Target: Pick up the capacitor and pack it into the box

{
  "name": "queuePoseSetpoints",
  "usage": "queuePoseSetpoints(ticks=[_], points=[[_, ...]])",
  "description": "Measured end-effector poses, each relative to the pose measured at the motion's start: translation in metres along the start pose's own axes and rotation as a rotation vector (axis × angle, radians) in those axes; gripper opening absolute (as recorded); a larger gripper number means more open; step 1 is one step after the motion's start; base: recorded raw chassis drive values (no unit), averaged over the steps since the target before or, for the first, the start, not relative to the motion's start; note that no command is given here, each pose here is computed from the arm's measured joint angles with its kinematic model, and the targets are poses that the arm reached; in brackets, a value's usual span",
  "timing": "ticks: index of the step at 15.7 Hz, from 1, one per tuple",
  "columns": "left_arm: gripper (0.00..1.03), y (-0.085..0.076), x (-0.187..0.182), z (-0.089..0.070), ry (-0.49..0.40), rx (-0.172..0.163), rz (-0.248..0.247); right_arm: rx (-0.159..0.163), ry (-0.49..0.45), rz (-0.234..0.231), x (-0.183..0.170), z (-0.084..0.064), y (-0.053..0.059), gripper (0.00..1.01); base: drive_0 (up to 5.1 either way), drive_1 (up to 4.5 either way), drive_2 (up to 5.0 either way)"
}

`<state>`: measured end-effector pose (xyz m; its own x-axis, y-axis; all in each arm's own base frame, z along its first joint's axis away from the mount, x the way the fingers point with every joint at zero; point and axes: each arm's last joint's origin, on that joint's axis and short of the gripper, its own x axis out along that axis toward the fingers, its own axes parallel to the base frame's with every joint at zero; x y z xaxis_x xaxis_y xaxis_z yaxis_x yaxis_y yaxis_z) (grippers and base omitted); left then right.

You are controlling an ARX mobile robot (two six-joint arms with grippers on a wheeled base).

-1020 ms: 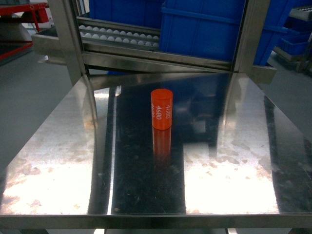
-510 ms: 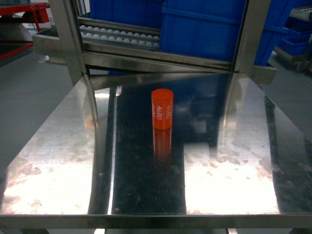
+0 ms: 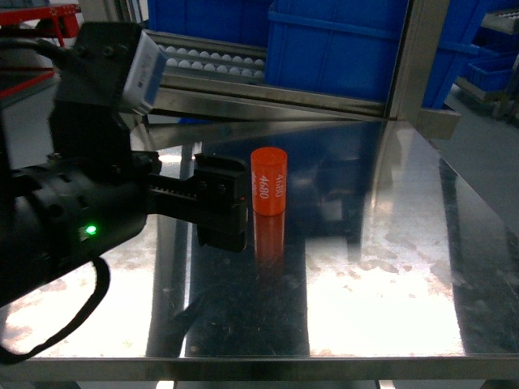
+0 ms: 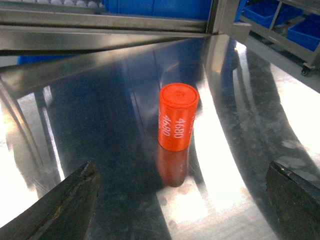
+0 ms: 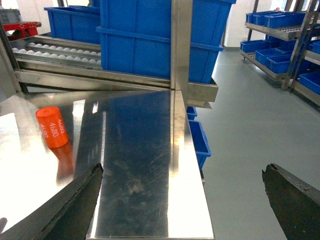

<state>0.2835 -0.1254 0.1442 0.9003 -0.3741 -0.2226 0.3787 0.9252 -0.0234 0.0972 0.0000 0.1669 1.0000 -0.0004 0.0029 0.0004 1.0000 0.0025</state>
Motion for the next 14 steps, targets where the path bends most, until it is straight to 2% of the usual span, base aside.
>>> queuePoseSetpoints(ticks=[6, 10, 14], points=[[0.98, 0.009, 0.074, -0.015, 0.071, -0.009, -0.079, 0.000, 0.000, 0.000, 0.000, 0.000, 0.000, 0.98, 0.0, 0.00, 0.0], [0.98, 0.020, 0.117, -0.020, 0.079, -0.006, -0.092, 0.000, 0.000, 0.000, 0.000, 0.000, 0.000, 0.98, 0.0, 0.00, 0.0], [0.98, 0.018, 0.153, -0.024, 0.097, 0.008, -0.127, 0.000, 0.000, 0.000, 0.000, 0.000, 0.000, 0.98, 0.0, 0.00, 0.0]])
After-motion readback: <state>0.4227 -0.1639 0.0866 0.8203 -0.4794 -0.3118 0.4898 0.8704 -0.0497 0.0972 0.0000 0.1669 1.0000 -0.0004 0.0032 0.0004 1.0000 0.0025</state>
